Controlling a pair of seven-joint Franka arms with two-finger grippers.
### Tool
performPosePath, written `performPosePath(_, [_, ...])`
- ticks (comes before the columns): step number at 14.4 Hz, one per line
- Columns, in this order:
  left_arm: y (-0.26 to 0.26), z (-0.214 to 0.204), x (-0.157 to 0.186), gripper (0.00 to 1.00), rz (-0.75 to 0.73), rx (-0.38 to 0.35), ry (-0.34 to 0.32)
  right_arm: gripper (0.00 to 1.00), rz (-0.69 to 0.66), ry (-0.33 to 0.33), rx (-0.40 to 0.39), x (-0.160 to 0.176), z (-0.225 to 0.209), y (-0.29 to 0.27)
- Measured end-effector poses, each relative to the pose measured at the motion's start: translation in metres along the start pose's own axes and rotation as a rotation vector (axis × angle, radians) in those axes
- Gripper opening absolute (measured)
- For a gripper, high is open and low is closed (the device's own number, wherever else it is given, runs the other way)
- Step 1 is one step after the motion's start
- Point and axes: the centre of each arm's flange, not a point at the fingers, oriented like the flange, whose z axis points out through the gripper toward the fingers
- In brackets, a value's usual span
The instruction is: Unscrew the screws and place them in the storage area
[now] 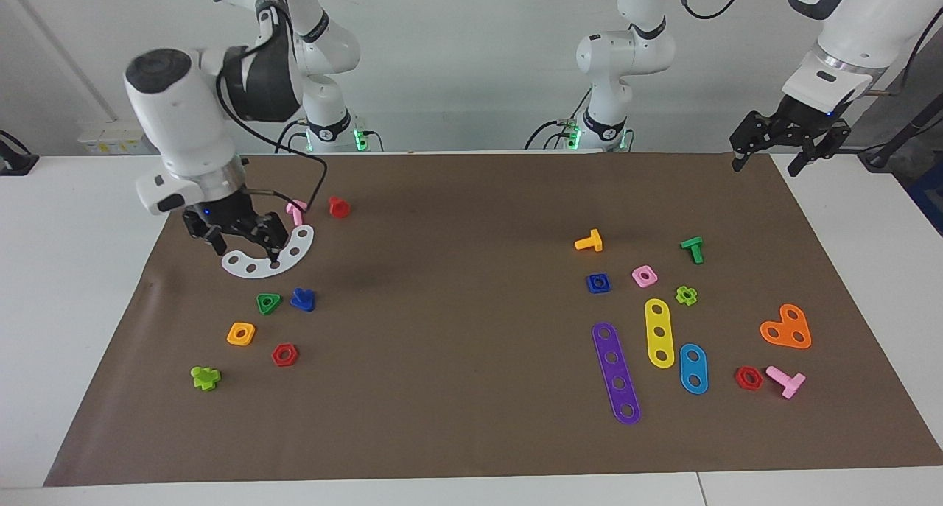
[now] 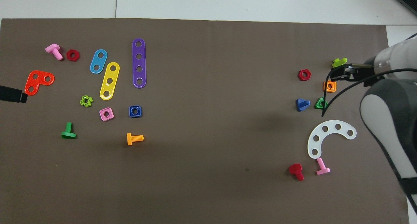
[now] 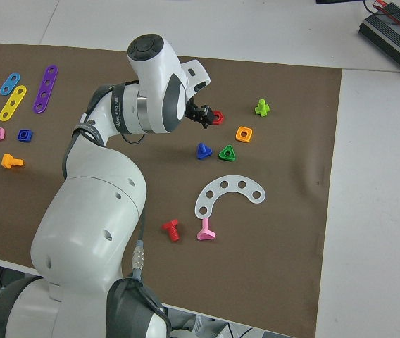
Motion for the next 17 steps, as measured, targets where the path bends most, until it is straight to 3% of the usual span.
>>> performPosePath(5, [0.000, 0.000, 0.000, 1.00, 0.000, 0.000, 0.000, 1.00, -0.005, -0.094, -0.001, -0.038, -0.060, 0.010])
performPosePath(7, [0.000, 0.000, 0.000, 1.00, 0.000, 0.000, 0.000, 1.00, -0.073, -0.148, 0.007, -0.052, -0.093, 0.011])
performPosePath(9, [0.000, 0.000, 0.000, 1.00, 0.000, 0.000, 0.000, 1.00, -0.140, -0.154, 0.021, -0.058, -0.118, 0.008])
performPosePath(17, [0.000, 0.000, 0.000, 1.00, 0.000, 0.000, 0.000, 1.00, -0.133, -0.170, 0.019, -0.055, -0.107, -0.007])
